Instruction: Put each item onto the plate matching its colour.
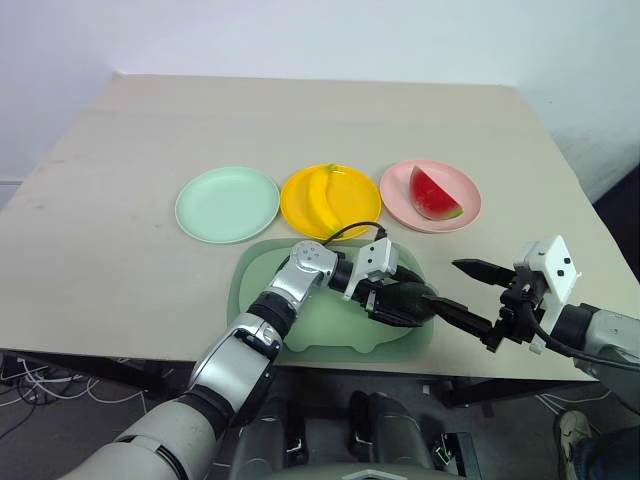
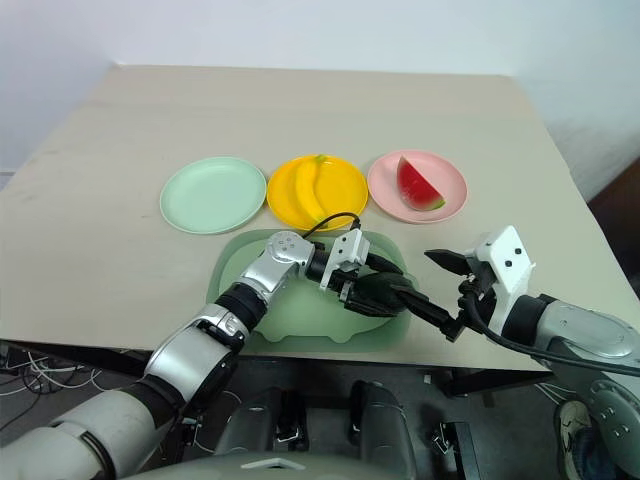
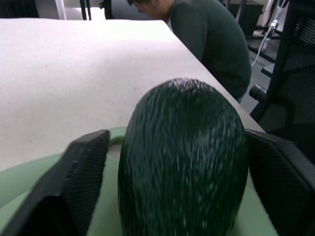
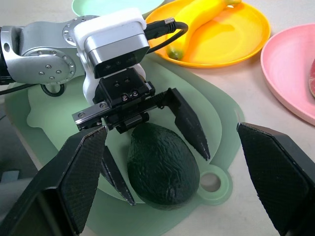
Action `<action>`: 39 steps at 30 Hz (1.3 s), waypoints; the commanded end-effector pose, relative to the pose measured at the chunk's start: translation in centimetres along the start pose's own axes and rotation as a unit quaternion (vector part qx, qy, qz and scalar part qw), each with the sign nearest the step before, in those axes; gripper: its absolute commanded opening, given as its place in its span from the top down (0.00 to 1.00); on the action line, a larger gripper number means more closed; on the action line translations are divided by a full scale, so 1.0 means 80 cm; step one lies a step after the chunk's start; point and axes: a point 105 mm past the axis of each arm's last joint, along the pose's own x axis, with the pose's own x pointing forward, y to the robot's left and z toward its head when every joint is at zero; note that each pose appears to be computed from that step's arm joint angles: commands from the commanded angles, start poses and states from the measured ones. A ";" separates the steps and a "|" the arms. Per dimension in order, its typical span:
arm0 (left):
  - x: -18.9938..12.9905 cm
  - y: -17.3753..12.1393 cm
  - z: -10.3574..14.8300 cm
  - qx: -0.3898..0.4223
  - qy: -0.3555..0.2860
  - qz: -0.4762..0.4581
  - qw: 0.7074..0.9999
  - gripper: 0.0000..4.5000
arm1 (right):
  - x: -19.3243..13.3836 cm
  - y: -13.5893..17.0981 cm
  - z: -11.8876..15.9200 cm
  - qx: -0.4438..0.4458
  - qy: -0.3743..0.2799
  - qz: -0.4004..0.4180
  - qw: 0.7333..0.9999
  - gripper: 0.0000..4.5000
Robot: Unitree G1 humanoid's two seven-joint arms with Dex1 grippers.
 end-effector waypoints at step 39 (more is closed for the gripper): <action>-0.332 0.075 0.056 -0.058 -0.054 0.707 0.703 0.33 | 0.087 0.032 0.049 -0.054 -0.102 0.158 0.981 0.00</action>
